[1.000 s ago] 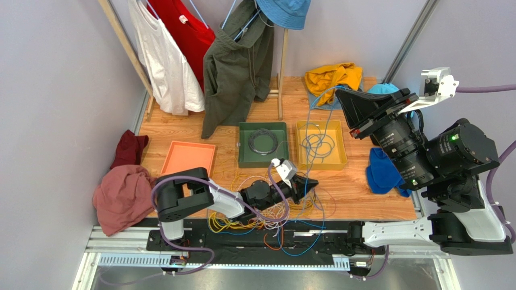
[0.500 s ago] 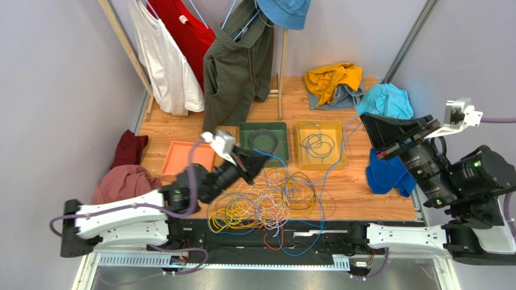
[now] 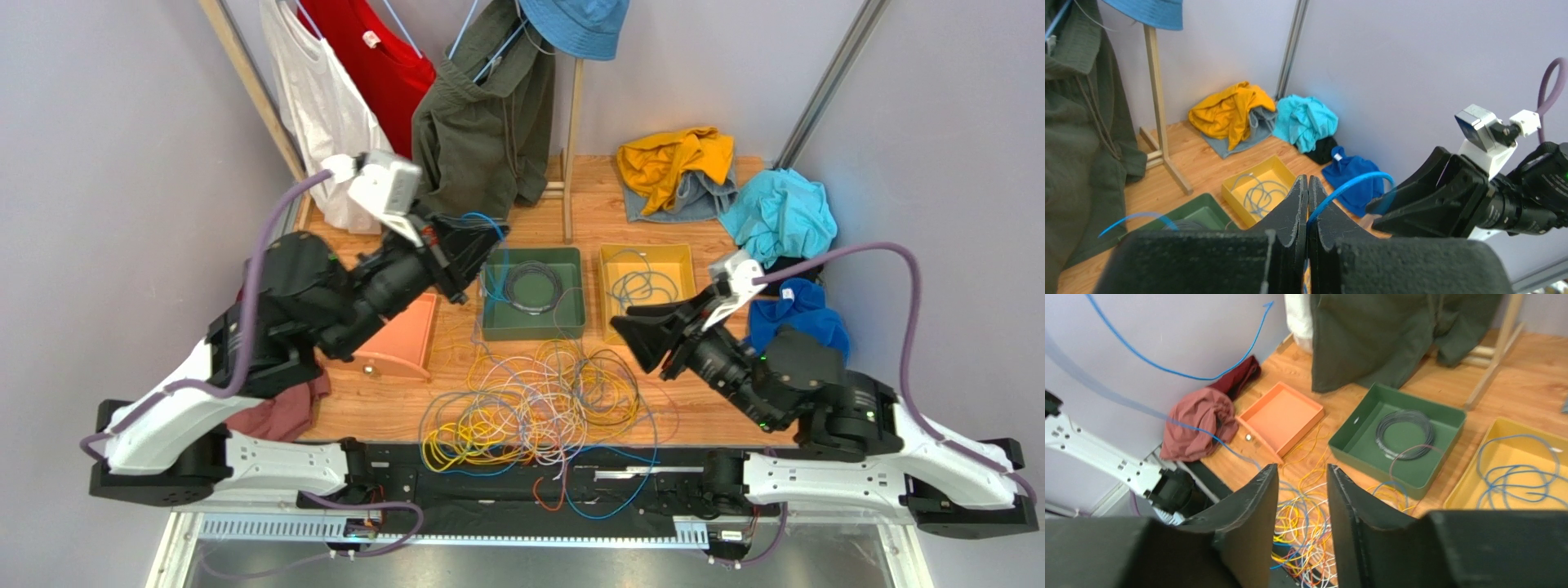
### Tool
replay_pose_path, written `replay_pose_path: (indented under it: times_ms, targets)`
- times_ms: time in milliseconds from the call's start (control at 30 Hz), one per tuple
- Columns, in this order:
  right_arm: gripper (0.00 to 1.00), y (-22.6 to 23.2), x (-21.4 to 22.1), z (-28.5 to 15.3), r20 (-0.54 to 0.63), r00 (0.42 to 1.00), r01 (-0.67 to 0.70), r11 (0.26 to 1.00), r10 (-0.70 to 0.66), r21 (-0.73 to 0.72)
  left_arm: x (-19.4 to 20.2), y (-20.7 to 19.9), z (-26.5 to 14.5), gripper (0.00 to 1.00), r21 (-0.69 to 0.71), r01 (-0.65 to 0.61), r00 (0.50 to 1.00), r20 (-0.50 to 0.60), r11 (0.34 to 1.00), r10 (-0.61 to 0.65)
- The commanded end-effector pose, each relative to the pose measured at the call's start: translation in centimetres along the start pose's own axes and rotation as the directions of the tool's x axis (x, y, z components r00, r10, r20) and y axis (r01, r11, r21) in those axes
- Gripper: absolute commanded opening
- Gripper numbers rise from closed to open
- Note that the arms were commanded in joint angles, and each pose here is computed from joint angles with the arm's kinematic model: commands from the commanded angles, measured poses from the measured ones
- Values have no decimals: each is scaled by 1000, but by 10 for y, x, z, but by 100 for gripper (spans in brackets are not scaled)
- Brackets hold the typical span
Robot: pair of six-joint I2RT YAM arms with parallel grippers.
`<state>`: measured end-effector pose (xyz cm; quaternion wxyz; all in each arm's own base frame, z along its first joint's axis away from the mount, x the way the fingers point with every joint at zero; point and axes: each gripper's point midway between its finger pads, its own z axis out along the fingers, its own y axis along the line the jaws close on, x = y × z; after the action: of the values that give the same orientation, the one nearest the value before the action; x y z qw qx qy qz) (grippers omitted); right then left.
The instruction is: Untangle the cables
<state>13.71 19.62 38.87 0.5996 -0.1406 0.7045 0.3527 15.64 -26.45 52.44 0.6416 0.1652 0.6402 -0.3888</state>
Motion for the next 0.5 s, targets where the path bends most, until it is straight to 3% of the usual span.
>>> replay_pose_path:
  times_ms: [0,133,267,467]
  targets:
    - [46,28,3,9,-8,997,-73,991,73,-108,21,-6,9,0,20,-99,986,-132,995,101]
    - [55,40,6,10,8,996,-81,981,84,-176,18,-14,18,0,34,-107,982,-154,994,111]
    - [58,51,26,18,-32,997,-76,972,71,-223,2,-18,20,0,37,-108,985,-132,993,112]
    - [59,34,60,30,-60,997,-48,989,40,-142,-27,-37,20,0,105,-79,993,-82,991,88]
